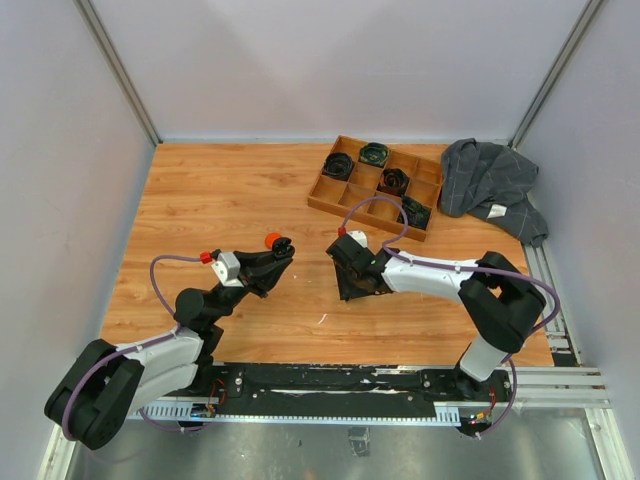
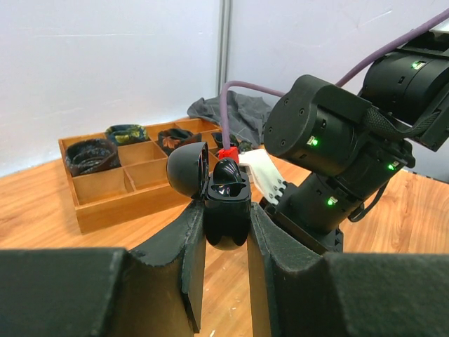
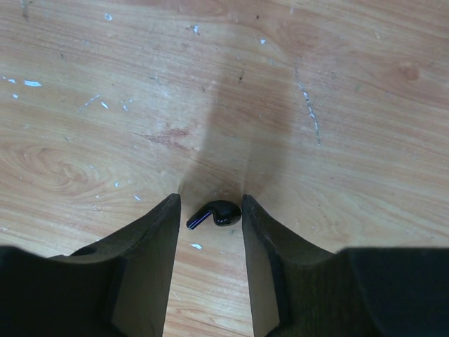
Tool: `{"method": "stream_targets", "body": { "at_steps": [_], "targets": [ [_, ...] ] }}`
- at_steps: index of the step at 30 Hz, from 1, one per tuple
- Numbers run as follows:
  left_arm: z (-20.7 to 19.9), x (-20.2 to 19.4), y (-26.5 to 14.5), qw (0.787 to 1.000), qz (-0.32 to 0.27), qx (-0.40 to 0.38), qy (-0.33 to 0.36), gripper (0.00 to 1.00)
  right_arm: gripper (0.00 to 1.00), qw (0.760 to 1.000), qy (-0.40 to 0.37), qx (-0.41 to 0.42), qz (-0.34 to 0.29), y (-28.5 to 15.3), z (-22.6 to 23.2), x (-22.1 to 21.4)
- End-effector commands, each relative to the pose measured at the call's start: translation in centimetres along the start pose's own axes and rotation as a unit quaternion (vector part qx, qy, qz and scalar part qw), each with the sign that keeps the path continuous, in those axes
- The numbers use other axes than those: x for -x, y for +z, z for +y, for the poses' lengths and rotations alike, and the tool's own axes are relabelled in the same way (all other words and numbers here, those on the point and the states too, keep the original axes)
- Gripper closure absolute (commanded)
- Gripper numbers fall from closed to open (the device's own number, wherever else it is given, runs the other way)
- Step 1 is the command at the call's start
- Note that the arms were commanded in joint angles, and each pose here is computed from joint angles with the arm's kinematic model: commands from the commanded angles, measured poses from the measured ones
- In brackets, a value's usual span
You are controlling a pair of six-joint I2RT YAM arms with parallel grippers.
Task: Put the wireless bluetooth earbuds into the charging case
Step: Adjust the earbud at the center of the board, then pick up the earbud from the center of the board.
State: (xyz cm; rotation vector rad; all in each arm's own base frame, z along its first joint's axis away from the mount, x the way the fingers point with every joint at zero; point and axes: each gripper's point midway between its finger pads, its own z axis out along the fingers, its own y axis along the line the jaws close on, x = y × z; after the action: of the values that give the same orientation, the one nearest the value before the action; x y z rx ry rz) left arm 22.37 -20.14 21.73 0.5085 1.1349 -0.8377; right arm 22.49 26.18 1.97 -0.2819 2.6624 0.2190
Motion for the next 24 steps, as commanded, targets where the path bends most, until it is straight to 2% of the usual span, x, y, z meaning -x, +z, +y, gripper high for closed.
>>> {"method": "stream_targets", "body": {
  "at_steps": [1,8,16,24],
  "targets": [
    [-0.1,-1.3,-1.3,1.000,0.013,0.009,-0.002,0.90,0.61,1.000,-0.003,0.017,0.013,0.4,0.7,0.1],
    [-0.1,-1.3,-1.2,1.000,0.014,0.009,-0.003,0.90,0.64,0.997,-0.020,0.060,0.042,0.3,2.5,-0.6],
    [-0.1,-1.4,-1.3,1.000,0.015,0.009,-0.003,0.90,0.62,0.997,-0.059,0.028,0.052,-0.2,1.9,-0.6],
    [-0.1,-1.3,-1.2,1.000,0.014,0.009,-0.003,0.90,0.61,0.996,-0.063,0.012,0.056,-0.9,1.7,-0.9]
  ]
}}
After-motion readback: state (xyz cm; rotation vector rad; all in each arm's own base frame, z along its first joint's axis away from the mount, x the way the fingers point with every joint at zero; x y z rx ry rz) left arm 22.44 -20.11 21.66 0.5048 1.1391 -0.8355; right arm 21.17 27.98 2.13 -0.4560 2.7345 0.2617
